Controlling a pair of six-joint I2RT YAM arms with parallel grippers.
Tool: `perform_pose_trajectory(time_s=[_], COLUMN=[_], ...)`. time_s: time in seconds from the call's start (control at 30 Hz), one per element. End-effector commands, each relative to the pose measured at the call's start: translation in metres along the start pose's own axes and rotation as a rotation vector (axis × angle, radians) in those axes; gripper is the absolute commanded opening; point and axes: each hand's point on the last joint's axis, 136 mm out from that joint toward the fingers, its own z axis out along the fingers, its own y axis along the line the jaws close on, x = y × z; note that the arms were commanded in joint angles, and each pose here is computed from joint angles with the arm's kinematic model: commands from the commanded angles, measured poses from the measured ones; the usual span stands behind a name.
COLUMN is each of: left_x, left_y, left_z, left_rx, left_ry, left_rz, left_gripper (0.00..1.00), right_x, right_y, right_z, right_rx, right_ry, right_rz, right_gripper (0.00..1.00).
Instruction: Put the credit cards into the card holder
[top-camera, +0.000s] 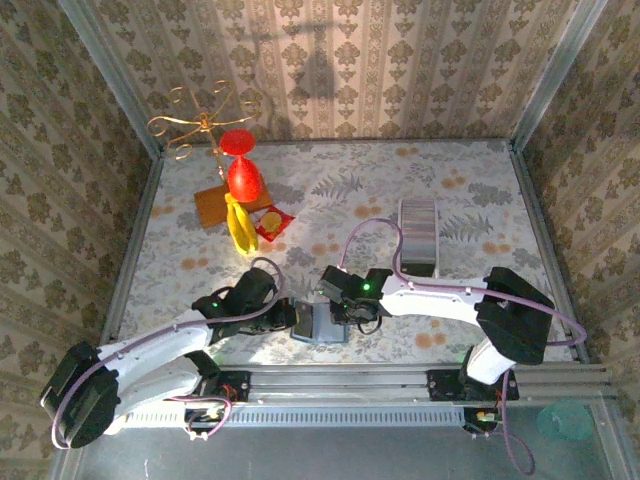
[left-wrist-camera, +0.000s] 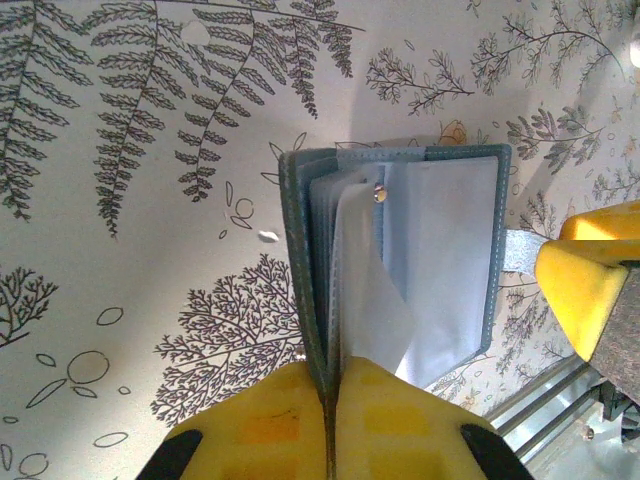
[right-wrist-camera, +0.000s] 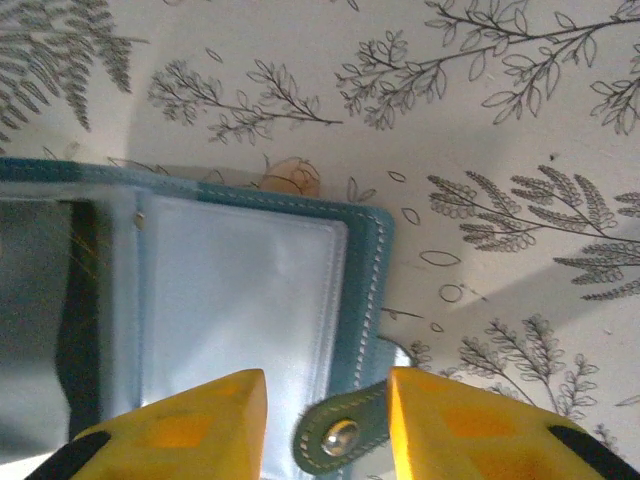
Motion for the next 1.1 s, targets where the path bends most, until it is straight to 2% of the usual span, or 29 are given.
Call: perform_pose_trajectory(time_s=[0.0, 0.2, 0.33, 0.47, 0.67, 0.77, 0.97, 1.07], left_x=[-0.004, -0.005, -0.005, -0.005, -0.002, -0.002, -0.001, -0.001], left_y=[-0.002, -0.003, -0.003, -0.002, -0.001, -0.002, -0.002, -0.004], left_z=[-0.003, -0.004, -0.004, -0.004, -0.003, -0.003, -0.003, -0.003], left_rx=[-0.026, -0.036, -0.042, -0.045, -0.051, -0.05, -0.052, -0.048], left_ry=[-0.009, -0.007, -0.006, -0.004, 0.006, 0.004, 0.007, 0.008], left_rz=[0.031, 0.039, 0.041, 0.042, 0.044, 0.047, 0.048, 0.047], left_gripper=[0.07, 0.06, 0.06, 0.06, 0.06, 0.06, 0.06, 0.06], right_x=[0.004, 0.007, 0.007, 0.004, 0.001, 0.002, 0.004, 0.004], right_y=[-0.016, -0.028, -0.031, -0.034, -0.037, -0.037, -0.036, -0.037], right_z=[-0.003, -0.006, -0.01, -0.014, -0.016, -0.014, -0.011, -0.011], right_rx=[0.081, 0.117, 0.115, 0.11, 0.082, 0.078, 0.066, 0.061], right_ry=[0.017, 0.024, 0.013, -0.006, -0.028, -0.02, -0.008, -0.015], right_rz=[-0.008, -0.001, 0.016, 0.039, 0.077, 0.08, 0.08, 0.083], right_gripper=[0.31, 0.29, 0.24, 0.28, 0.27, 0.2, 0.0, 0.0])
